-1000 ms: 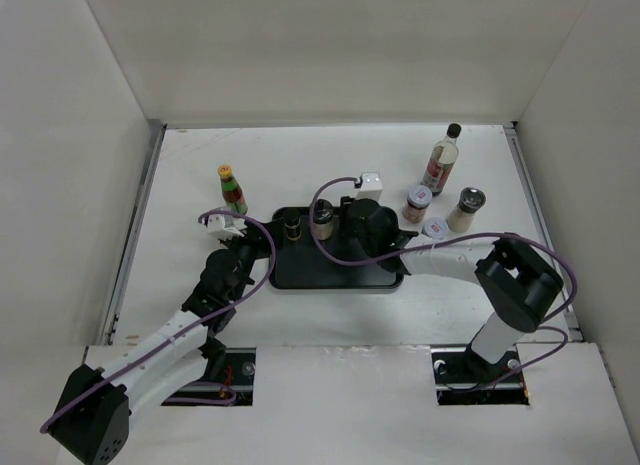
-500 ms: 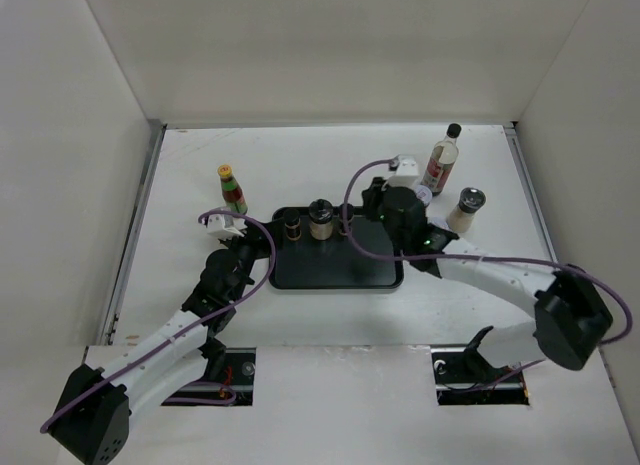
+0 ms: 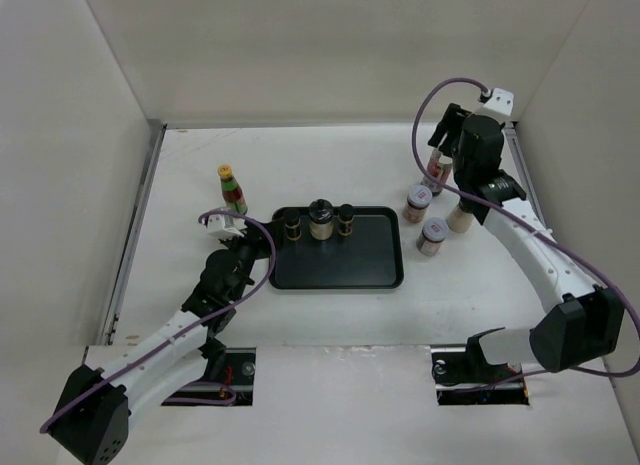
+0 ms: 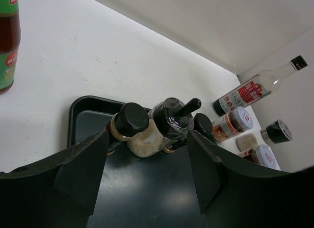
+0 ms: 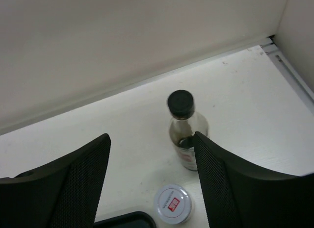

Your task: Organize the condiment bottles

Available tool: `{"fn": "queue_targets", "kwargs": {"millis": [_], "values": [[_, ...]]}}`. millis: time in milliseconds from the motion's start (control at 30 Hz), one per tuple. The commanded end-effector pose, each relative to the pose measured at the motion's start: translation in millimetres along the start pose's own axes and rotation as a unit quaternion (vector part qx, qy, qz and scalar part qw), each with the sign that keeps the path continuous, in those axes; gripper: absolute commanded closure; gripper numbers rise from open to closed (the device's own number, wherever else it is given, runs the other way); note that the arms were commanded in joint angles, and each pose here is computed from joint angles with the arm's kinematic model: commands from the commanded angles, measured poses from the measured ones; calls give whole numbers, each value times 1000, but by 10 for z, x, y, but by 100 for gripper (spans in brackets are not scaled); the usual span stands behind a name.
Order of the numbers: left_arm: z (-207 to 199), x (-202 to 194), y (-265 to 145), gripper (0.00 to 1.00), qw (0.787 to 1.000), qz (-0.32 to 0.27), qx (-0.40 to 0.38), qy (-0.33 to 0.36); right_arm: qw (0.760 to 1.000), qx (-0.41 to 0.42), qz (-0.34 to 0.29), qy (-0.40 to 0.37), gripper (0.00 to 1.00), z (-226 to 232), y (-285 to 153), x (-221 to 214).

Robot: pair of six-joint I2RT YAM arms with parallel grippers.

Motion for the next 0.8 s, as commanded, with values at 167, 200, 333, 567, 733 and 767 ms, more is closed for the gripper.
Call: {"fn": "queue_targets", "kwargs": {"millis": [167,200,333,567,733,767], "values": [[-74,76,33,36,1000,-15,-16,-8,998,-49,38,-33,25,-293,339,-129],[-70,77,34,36,1000,-15,-16,-8,997,-51,39,-34,26,-307,384,-150],[-69,68,39,36,1000,-14,-15,-8,998,-48,25,-40,27,-297,530,-161],[-57,26,63,36,1000,-7,-12,-5,996,-63,7,-62,32,-313,759,-208],[-48,-7,80,36,1000,-3,-10,-4,994,-80,-6,-74,38,-381,873,-183],[-43,-11,86,36,1000,-2,-9,-4,993,-85,-3,-78,41,-409,907,-191]]}}
Point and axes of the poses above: each gripper's point midway between its finger pads, its own y axis out along the fingers, its own z axis along the line the jaws close on, x = y × z, the point moved 4 cm from there along -y, back along the fingers, and after that the axes turned 12 degrees about y, right-handed, at the moved point
